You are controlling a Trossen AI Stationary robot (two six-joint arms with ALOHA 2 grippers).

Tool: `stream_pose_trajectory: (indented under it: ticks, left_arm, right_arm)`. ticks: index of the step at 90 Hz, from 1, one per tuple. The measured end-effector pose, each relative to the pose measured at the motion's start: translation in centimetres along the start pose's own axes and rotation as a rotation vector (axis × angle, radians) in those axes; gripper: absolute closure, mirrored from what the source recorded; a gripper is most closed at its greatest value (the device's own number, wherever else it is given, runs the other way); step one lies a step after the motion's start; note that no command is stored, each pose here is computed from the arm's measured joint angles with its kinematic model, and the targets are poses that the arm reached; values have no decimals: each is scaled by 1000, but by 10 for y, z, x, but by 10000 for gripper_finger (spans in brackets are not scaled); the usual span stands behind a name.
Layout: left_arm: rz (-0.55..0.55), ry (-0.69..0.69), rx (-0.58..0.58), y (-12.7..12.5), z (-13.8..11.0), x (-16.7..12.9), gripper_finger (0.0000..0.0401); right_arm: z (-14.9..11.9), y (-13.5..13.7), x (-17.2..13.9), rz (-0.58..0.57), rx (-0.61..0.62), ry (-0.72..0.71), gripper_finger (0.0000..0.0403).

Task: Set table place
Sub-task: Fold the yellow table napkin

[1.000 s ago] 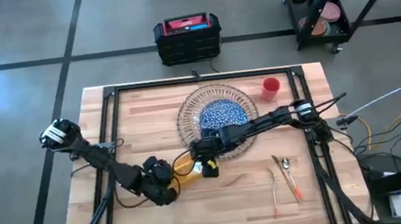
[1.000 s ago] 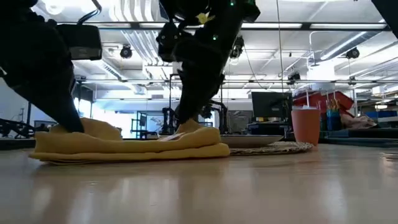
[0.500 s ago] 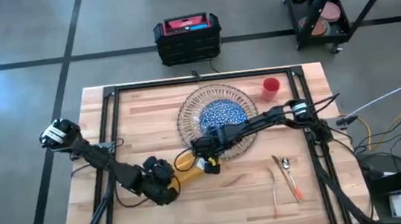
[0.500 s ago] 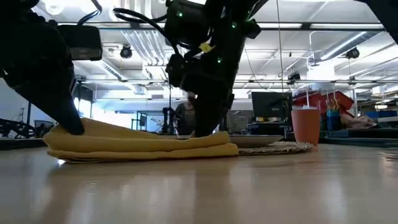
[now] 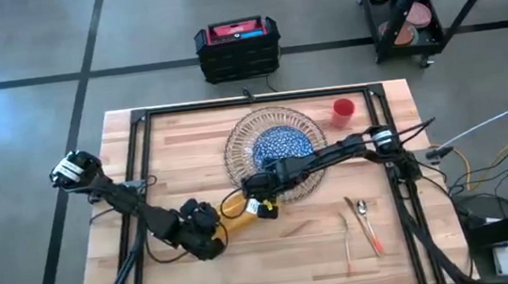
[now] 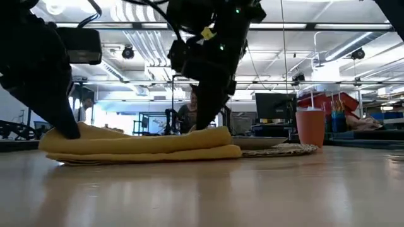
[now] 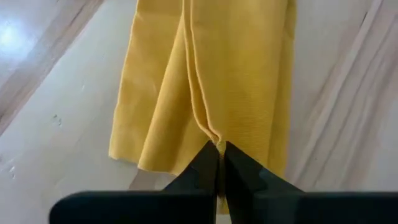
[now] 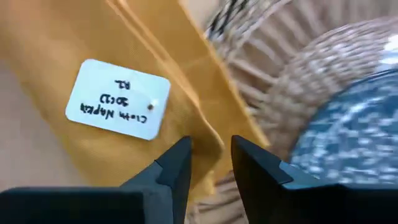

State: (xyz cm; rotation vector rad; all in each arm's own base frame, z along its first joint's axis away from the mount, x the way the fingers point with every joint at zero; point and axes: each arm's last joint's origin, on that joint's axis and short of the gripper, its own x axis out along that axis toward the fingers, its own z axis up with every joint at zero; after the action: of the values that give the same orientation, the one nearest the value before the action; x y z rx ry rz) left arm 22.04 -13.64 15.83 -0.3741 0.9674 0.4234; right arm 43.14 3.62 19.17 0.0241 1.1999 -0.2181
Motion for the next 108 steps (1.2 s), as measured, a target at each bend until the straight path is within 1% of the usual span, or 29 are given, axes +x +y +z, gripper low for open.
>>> stream_pose_trajectory:
  ticks: [24, 52, 83, 108]
  left_arm:
    - [17, -31, 4, 1, 1, 0, 398]
    - [59, -104, 29, 2, 3, 0, 400]
    - [64, -108, 7, 5, 0, 4, 399]
    - [42, -119, -9, 12, -8, 12, 387]
  right_arm:
    - [2, 2, -3, 4, -6, -1, 297]
    - [-3, 10, -1, 13, -14, 11, 325]
    - [-17, 8, 16, -1, 6, 56, 345]
    - [-15, 10, 21, 2, -10, 35, 329]
